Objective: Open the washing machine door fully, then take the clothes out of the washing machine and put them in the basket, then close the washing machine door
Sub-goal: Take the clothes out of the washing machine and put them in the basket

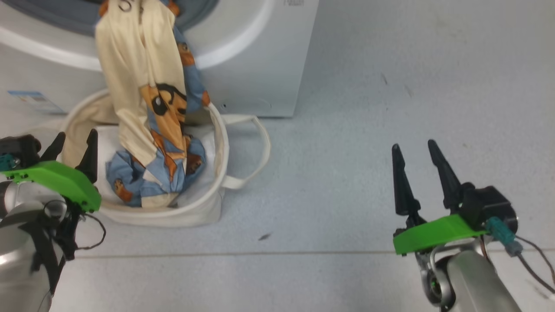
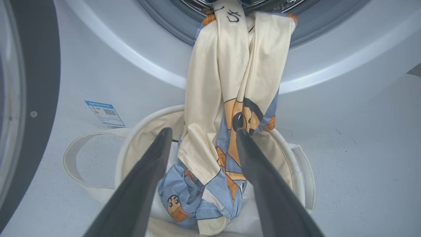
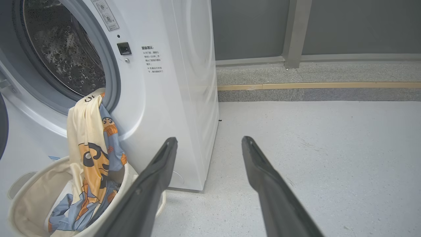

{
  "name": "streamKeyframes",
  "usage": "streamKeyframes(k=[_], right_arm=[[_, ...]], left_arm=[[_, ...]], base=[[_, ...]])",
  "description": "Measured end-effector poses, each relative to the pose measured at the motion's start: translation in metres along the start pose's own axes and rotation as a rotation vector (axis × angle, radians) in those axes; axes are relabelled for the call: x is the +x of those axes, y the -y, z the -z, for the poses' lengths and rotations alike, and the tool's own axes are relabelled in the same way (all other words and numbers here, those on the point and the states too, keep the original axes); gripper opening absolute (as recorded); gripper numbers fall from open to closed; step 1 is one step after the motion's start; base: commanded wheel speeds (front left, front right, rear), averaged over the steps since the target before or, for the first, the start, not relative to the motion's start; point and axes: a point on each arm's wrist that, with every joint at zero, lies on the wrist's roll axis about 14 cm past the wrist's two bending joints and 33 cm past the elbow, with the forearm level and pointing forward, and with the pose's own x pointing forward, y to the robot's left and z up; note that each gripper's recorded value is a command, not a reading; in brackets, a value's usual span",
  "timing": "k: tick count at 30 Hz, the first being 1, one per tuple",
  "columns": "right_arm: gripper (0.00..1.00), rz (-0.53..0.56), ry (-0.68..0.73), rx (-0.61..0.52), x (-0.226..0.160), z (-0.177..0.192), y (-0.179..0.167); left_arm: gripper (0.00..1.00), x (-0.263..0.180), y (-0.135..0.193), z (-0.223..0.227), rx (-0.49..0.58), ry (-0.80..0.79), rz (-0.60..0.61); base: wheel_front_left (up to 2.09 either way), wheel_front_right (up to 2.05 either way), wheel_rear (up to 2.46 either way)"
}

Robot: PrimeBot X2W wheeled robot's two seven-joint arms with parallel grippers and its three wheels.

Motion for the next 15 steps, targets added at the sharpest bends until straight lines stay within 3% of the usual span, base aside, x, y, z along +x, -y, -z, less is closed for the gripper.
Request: streamKeyframes(k=[8, 15], right_arm=[[1.00, -0.034, 0.056, 0.030, -0.022, -0.025, -0.020], [1.00, -0.057, 0.083, 0.043, -0.042, -0.037, -0.033]], left_arm=[[1.00, -0.060, 0.013, -0.068, -0.001, 0.261, 0.068], [1.00, -0.126, 0.008, -0.056, -0.032, 0.345, 0.023]], base=[[0.00, 0.00, 0.00], [0.00, 0.00, 0.00]])
